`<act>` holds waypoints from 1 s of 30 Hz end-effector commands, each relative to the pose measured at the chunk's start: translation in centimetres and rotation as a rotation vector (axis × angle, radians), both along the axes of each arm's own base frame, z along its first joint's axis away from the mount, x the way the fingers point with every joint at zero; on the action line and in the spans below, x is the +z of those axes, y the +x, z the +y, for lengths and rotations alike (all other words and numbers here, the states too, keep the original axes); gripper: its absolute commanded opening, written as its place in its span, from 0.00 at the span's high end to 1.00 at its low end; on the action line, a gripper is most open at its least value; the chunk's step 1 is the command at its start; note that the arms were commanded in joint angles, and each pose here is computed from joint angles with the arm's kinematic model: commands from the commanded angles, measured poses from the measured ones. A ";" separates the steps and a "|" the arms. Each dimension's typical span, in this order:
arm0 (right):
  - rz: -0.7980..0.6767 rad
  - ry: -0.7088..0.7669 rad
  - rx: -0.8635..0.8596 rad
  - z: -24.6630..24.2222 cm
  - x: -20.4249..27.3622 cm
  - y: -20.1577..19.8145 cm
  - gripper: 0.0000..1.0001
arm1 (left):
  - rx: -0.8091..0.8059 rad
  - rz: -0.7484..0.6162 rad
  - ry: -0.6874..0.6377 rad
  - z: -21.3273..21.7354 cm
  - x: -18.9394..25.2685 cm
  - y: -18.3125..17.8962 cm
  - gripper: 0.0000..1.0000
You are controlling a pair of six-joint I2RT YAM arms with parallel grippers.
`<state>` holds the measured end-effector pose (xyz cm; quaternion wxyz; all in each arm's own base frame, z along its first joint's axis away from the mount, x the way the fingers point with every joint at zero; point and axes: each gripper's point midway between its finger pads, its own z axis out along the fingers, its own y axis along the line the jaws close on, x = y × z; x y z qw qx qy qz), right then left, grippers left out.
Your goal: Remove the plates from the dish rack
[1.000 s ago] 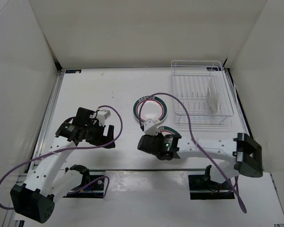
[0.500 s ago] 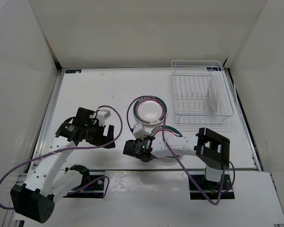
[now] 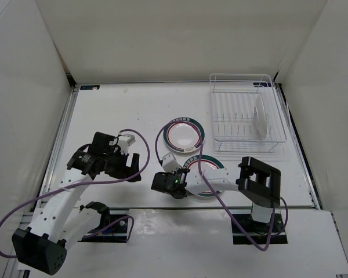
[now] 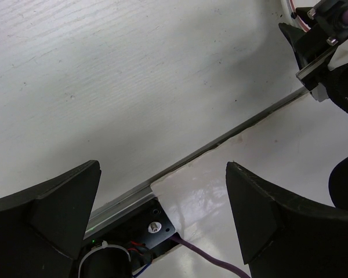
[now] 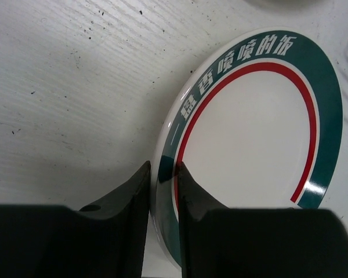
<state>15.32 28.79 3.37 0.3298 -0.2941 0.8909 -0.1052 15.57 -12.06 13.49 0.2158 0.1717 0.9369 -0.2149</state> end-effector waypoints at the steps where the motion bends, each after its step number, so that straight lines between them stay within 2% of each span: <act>1: 0.035 0.084 -0.017 2.2 0.1 -0.5 1.00 | -0.020 -0.019 -0.019 -0.3 0.5 -0.2 0.00; 6: -0.057 0.017 0.032 1.2 5.5 0.6 1.00 | -0.018 -0.028 -0.024 -0.3 0.7 -0.3 0.00; 13: -0.159 0.094 0.124 1.5 14.6 2.3 1.00 | -0.016 -0.039 -0.025 -0.2 0.8 -0.3 0.00; 24: -0.290 0.093 0.191 1.7 21.5 4.4 1.00 | -0.020 -0.038 -0.029 -0.2 0.8 -0.5 0.00; 26: -0.327 0.130 0.184 2.4 22.7 5.6 1.00 | -0.016 -0.045 -0.033 -0.3 1.0 -0.3 0.00; 27: -0.335 0.096 0.228 2.9 22.9 5.9 1.00 | -0.020 -0.042 -0.033 -0.3 1.0 -0.4 0.00; 30: -0.377 0.115 0.269 5.7 23.5 7.7 1.00 | -0.020 -0.038 -0.032 -0.3 0.9 -0.3 0.00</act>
